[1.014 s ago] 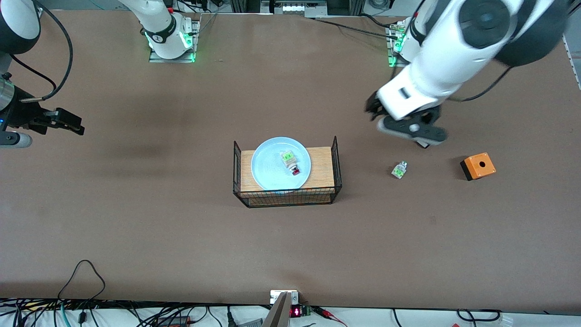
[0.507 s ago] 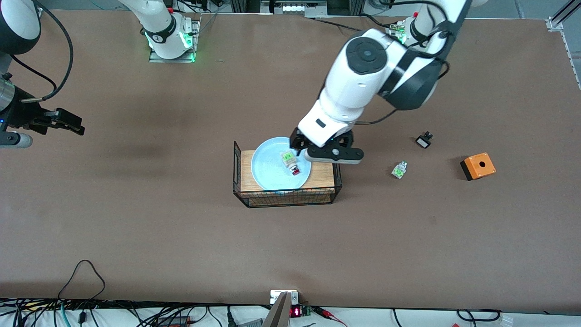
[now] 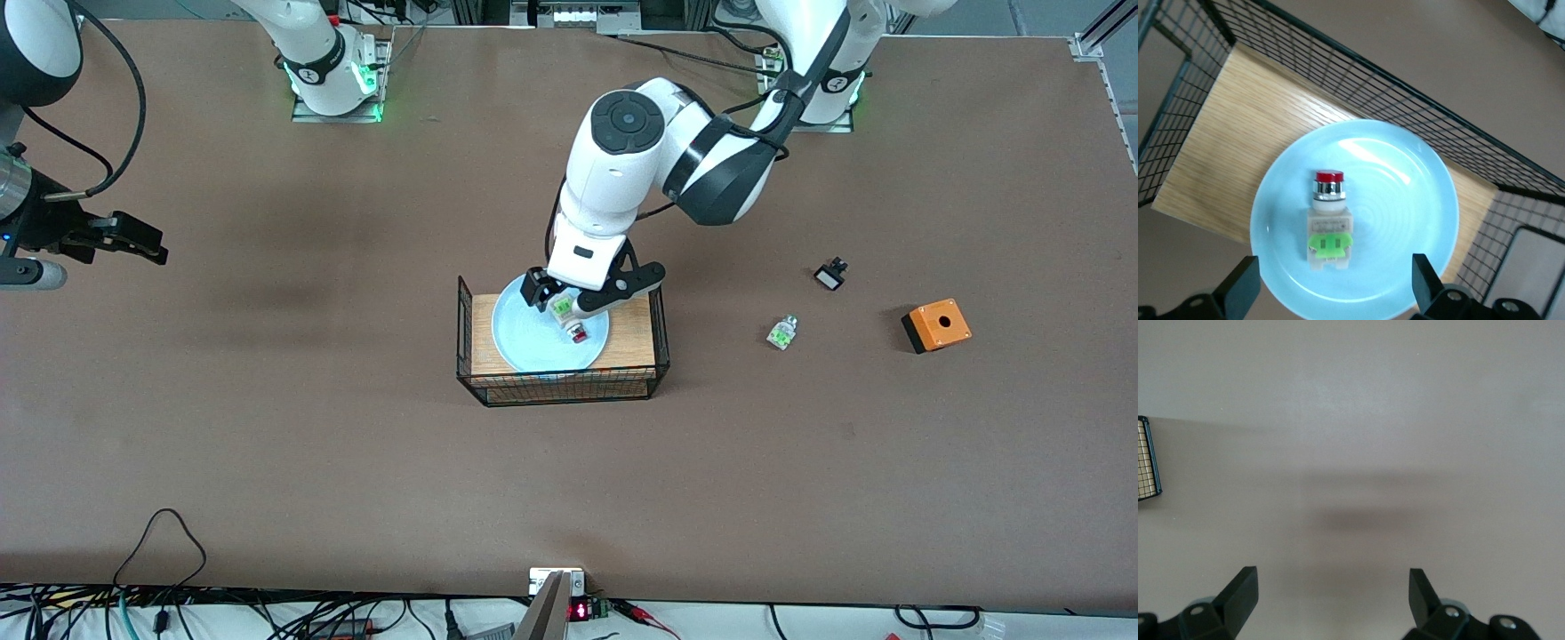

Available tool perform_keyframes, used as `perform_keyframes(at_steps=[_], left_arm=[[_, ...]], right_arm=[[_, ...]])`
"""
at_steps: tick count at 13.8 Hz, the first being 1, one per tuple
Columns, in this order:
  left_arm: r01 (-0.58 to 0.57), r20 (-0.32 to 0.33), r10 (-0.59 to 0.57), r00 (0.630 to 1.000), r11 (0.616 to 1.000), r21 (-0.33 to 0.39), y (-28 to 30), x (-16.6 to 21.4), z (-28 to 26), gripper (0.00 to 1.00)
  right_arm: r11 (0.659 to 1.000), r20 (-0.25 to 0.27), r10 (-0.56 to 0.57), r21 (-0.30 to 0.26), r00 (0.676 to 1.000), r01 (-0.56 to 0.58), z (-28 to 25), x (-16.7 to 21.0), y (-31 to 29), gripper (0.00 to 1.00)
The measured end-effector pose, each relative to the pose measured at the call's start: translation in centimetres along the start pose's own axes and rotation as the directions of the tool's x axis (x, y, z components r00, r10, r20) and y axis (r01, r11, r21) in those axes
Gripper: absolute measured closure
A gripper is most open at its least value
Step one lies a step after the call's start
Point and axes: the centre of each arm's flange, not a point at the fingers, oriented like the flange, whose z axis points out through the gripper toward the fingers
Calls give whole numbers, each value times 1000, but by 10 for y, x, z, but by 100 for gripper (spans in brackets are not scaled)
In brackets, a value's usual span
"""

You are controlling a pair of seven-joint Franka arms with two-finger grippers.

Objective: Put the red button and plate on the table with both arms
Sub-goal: 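Reach the left gripper down to the red button on the plate, then close the left gripper on the red button's body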

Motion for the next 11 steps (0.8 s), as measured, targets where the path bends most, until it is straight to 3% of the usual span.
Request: perform_keyframes(at_steps=[4, 8, 11], left_arm=[[-2, -64, 7, 998, 997, 75, 1, -30, 45, 0], [-5, -74, 14, 997, 994, 111, -3, -32, 75, 6], [-8, -87, 17, 996, 994, 107, -2, -29, 72, 37]], right_arm=[[1000, 2, -3, 0, 1000, 3, 2, 1, -2, 0], [1000, 4, -3, 1, 1000, 3, 3, 1, -2, 0], [1000, 5, -3, 1, 1000, 3, 3, 1, -3, 0]])
